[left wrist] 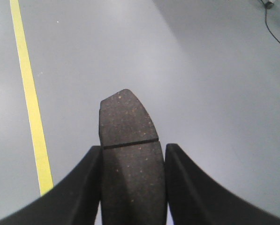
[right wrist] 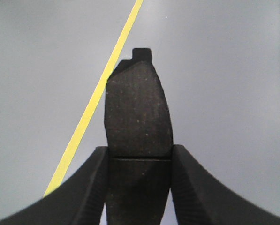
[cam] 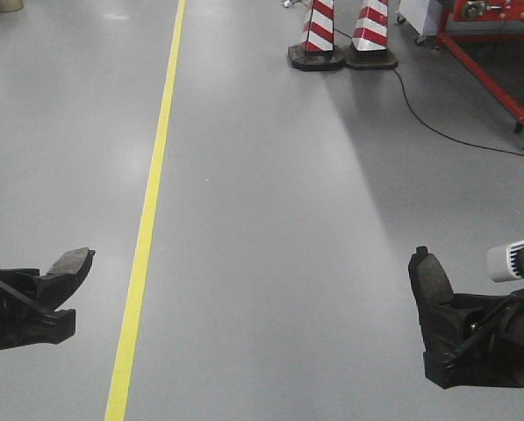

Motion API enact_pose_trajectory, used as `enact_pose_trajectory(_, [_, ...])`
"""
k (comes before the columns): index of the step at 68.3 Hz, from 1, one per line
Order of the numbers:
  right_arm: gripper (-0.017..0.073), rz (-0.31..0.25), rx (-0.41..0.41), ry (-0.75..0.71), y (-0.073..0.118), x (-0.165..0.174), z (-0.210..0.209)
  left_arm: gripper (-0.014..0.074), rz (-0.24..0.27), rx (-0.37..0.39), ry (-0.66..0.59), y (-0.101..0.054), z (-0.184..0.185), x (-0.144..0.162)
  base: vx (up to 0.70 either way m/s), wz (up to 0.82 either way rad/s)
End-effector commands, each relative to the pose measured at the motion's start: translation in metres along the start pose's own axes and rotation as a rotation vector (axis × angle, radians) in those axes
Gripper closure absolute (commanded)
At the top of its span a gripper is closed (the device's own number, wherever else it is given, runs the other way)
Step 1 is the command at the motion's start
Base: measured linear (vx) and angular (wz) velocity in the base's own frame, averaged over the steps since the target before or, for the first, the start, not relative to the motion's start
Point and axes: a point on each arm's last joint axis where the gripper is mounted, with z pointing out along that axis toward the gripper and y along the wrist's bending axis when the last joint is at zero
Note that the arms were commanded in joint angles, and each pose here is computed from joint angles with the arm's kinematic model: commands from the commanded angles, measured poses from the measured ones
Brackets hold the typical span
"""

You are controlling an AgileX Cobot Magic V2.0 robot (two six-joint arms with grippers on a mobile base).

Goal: Move and align brake pads A on conveyor
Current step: 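Drive along the yellow floor line toward the striped cones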

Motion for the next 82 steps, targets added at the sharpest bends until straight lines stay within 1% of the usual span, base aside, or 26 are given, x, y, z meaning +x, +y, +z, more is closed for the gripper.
enact_pose_trajectory(1, [0.0568,-0.015,-0.010,-0.122,0.0018,-0.0176,-0.0062,0.0454,0.004,0.036,-0.108,-0.0045,-0.0068,-0.0146,0.55,0.05])
enact_pose_trajectory(82, [0.0568,-0.015,-0.010,-0.122,0.0018,-0.0176,-0.0062,0.0454,0.004,0.036,-0.108,-0.0045,-0.0068,-0.0146,0.56,0.04])
